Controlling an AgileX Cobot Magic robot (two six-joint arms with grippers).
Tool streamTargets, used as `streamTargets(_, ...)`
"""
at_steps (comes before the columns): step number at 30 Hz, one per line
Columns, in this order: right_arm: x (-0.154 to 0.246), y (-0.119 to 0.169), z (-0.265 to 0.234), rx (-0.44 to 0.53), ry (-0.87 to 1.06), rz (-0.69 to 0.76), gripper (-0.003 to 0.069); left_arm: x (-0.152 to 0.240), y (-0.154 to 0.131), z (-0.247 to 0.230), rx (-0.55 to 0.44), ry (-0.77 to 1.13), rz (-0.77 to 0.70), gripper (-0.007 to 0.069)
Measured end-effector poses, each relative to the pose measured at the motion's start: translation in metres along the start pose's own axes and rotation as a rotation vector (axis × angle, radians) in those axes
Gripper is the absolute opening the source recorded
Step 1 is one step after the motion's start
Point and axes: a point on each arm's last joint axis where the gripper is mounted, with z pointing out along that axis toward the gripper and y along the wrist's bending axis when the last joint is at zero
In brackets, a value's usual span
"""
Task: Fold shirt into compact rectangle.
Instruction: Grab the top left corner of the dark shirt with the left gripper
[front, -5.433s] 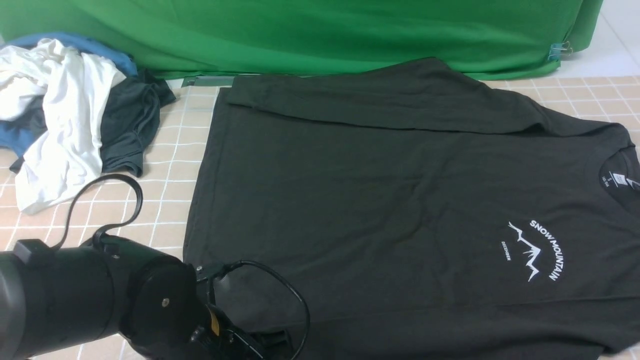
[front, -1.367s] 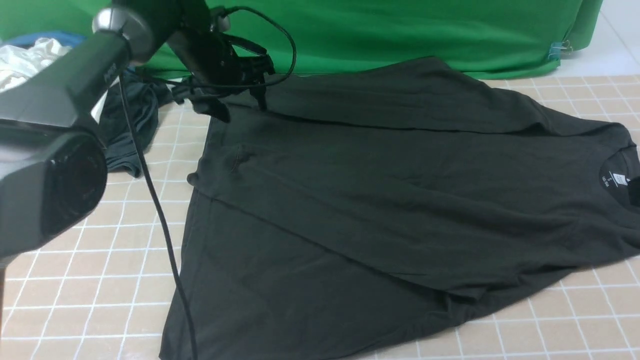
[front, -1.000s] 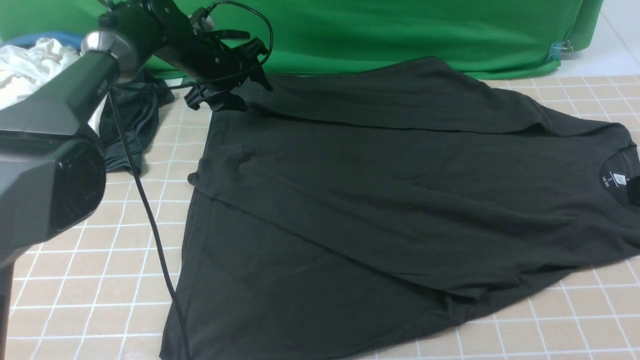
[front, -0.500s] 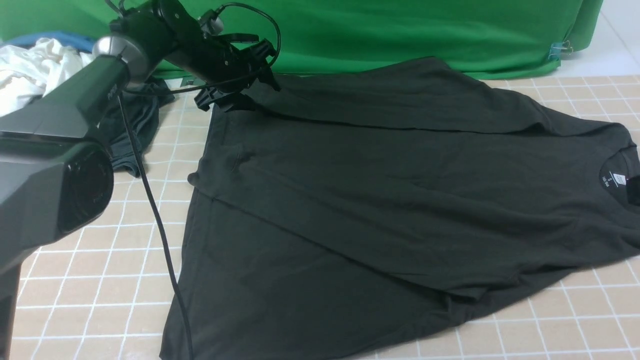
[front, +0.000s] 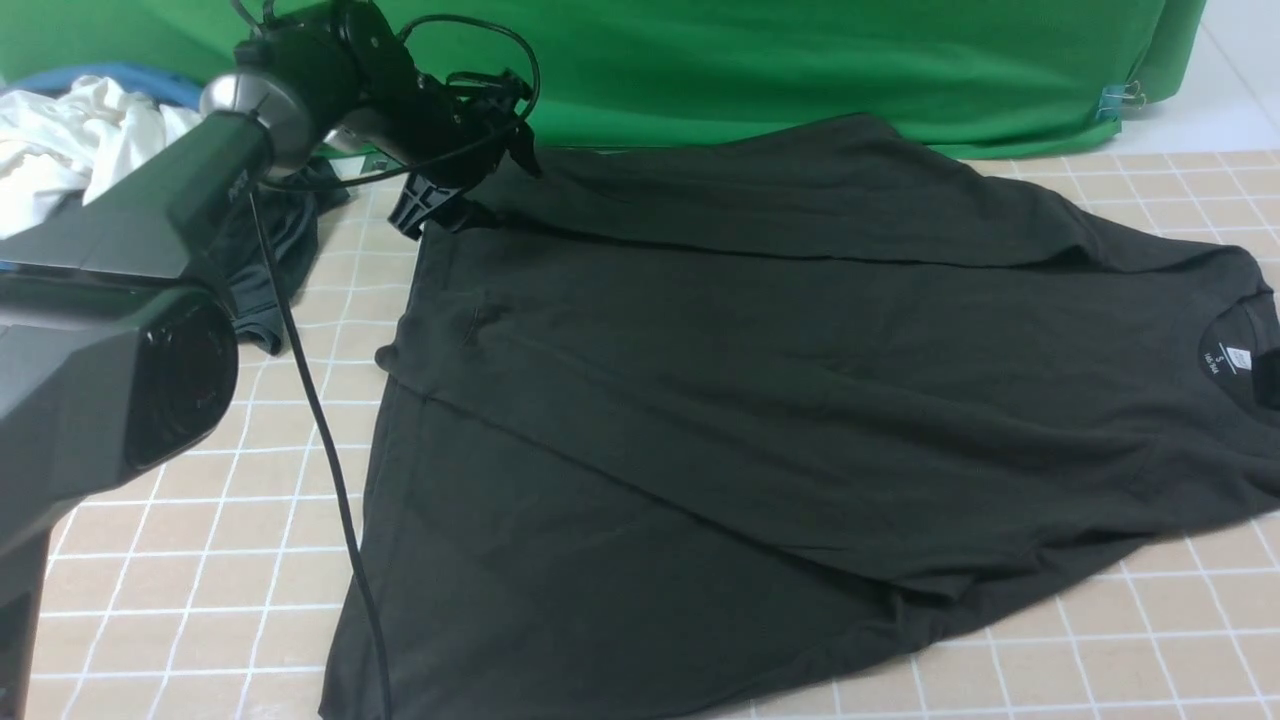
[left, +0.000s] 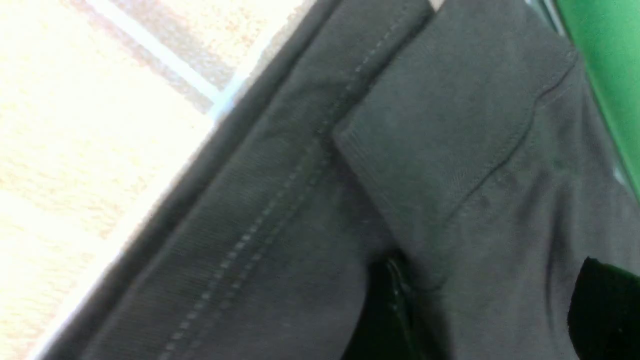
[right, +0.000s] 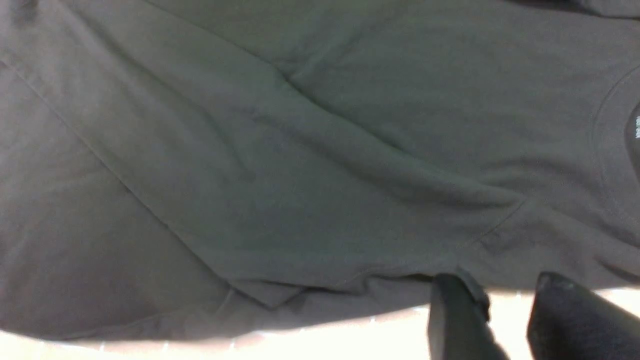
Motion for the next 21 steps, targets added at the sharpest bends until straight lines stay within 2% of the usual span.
streamTargets(10,-0.003,0.0,0.0,0.005,-0.038,-0.006,0.0237,0.0,-0.003,0.0,0.029,-0.001,-0.144,0.0447)
streamTargets(21,-0.004,-0.001,0.0,0.006,-0.041,-0.008,0.0238,0.001,0.006,0.016,0.027,-0.009,-0.211,0.0446)
